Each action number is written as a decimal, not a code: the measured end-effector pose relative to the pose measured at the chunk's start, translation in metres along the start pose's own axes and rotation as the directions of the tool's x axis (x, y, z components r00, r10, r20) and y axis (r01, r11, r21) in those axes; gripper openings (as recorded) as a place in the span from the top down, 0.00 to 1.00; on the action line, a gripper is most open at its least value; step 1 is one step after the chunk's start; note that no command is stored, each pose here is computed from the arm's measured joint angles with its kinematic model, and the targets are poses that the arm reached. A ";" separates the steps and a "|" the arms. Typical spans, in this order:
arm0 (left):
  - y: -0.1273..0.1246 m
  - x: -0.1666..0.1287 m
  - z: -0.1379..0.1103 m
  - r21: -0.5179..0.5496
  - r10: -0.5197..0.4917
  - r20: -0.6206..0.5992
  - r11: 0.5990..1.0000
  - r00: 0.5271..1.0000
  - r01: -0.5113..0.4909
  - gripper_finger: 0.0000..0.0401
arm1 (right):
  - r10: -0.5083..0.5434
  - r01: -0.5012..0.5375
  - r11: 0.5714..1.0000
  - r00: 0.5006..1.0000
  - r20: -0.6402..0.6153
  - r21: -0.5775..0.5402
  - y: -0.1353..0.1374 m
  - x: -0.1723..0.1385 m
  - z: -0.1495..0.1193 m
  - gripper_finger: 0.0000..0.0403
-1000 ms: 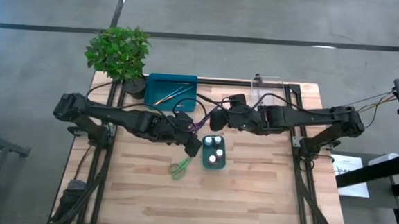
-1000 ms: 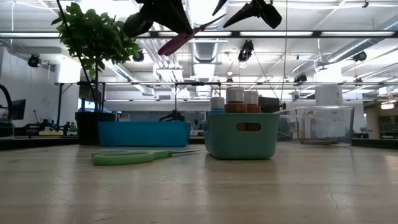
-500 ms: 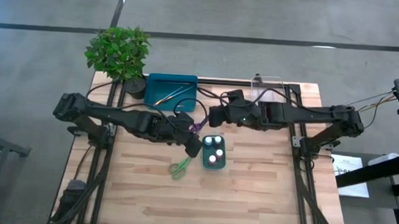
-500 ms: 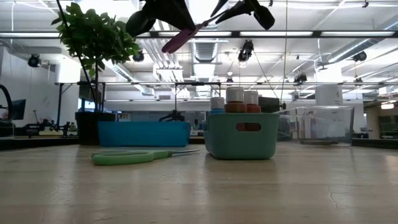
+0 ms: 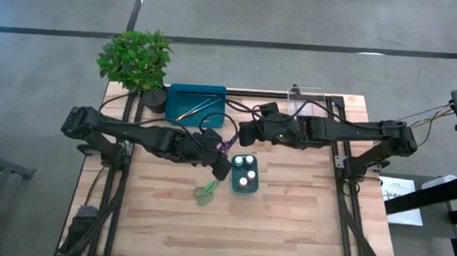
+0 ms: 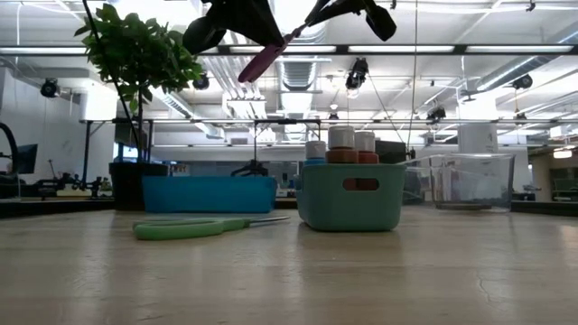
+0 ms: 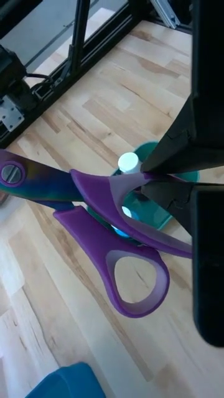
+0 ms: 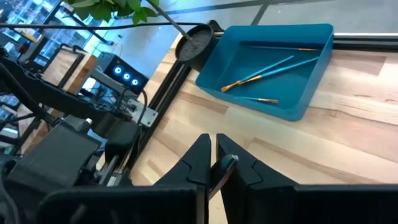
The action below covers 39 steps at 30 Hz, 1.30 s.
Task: Pick & Place Paint Supplies
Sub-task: Put the left violet scissors into the transparent bin
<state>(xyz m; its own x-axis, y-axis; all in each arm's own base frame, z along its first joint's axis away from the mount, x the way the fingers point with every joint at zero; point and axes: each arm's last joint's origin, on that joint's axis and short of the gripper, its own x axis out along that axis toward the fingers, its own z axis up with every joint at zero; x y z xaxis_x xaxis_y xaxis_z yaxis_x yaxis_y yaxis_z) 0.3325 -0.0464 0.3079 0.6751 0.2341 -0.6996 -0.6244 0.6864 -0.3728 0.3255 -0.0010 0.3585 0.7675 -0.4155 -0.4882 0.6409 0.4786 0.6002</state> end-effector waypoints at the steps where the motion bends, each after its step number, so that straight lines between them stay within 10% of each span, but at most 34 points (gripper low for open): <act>1: 0.000 0.000 0.000 0.000 0.000 0.000 1.000 1.000 0.000 0.95 | -0.001 0.001 1.000 1.000 0.000 -0.001 0.000 0.000 0.000 0.97; 17: -0.006 -0.004 -0.011 0.035 -0.058 -0.089 0.997 0.994 0.062 0.68 | -0.054 0.055 0.996 0.998 0.009 -0.067 -0.005 -0.002 -0.001 0.97; 25: -0.022 -0.015 -0.036 0.151 -0.139 -0.200 0.974 0.970 0.171 0.67 | -0.046 0.056 0.996 0.991 0.130 -0.074 -0.011 -0.039 0.024 0.97; 39: -0.025 -0.035 -0.081 0.220 -0.007 -0.305 0.972 0.952 0.078 0.66 | -0.243 0.253 0.967 0.954 0.178 -0.035 -0.071 -0.109 0.032 0.97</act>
<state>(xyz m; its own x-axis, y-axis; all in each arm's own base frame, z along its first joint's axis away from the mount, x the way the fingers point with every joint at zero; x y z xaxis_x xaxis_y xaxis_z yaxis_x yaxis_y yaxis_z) 0.2929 -0.1272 0.2926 0.5274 0.0079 -0.8496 -0.4678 0.8374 -0.2826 0.1965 -0.0143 0.3893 0.5732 -0.6499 -0.4990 0.8144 0.3844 0.4348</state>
